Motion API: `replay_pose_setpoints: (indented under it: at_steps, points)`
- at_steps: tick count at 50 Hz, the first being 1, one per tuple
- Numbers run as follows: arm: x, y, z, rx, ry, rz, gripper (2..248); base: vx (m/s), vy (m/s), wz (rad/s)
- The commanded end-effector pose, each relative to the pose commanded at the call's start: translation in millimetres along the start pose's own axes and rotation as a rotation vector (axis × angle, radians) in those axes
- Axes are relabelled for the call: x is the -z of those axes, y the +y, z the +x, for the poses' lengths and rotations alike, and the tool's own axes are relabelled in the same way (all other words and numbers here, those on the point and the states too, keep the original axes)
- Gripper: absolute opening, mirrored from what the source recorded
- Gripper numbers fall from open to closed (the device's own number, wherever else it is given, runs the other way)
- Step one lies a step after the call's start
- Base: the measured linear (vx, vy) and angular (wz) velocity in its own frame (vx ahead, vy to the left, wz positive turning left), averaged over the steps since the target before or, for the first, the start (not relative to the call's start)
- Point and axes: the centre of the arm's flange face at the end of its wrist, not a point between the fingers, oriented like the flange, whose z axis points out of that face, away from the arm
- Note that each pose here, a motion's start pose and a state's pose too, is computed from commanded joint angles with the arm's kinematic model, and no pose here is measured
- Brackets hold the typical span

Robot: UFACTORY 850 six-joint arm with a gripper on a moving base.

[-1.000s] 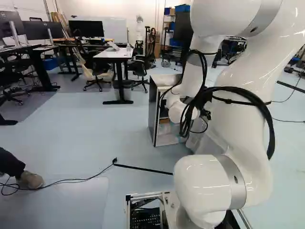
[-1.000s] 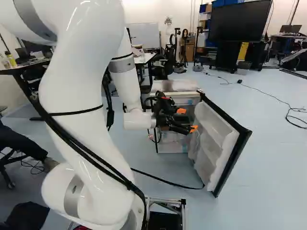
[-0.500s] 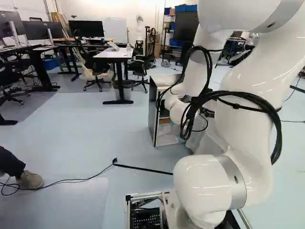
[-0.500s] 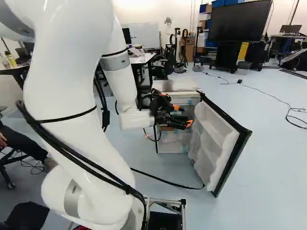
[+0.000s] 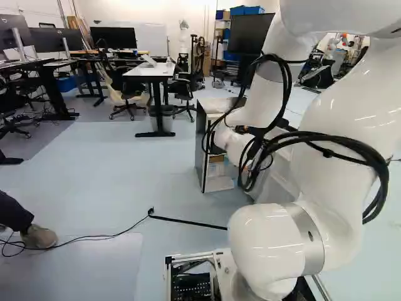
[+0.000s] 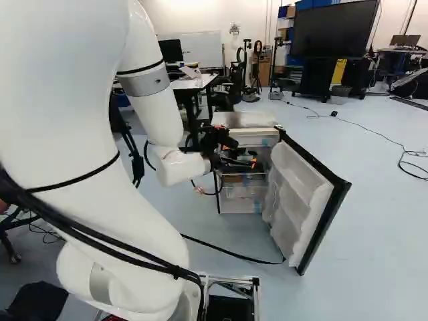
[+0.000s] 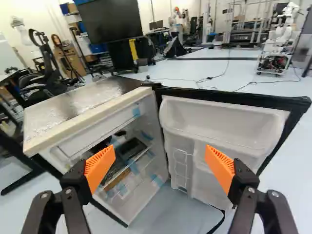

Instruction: Open the fridge door

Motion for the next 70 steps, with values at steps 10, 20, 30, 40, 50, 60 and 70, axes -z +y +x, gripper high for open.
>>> replay_pose_setpoints:
  at_steps: [10,20,30,40,50,60,70]
  points:
    - [14.9,-4.9,1.4,0.043,-0.022,0.114,247,0.000,0.000,0.000]
    - [29.4,-8.5,1.6,0.088,-0.041,0.216,247,0.000,0.000,0.000]
    - [42.4,-11.0,0.7,0.132,-0.057,0.303,247,0.000,0.000,0.000]
    - [54.1,-12.5,-0.8,0.174,-0.069,0.378,247,0.000,0.000,0.000]
    - [64.2,-13.3,-2.5,0.212,-0.078,0.440,247,0.000,0.000,0.000]
    - [72.9,-13.7,-4.4,0.247,-0.085,0.492,247,0.000,0.000,0.000]
    - [79.7,-13.7,-6.2,0.275,-0.090,0.532,247,0.000,0.000,0.000]
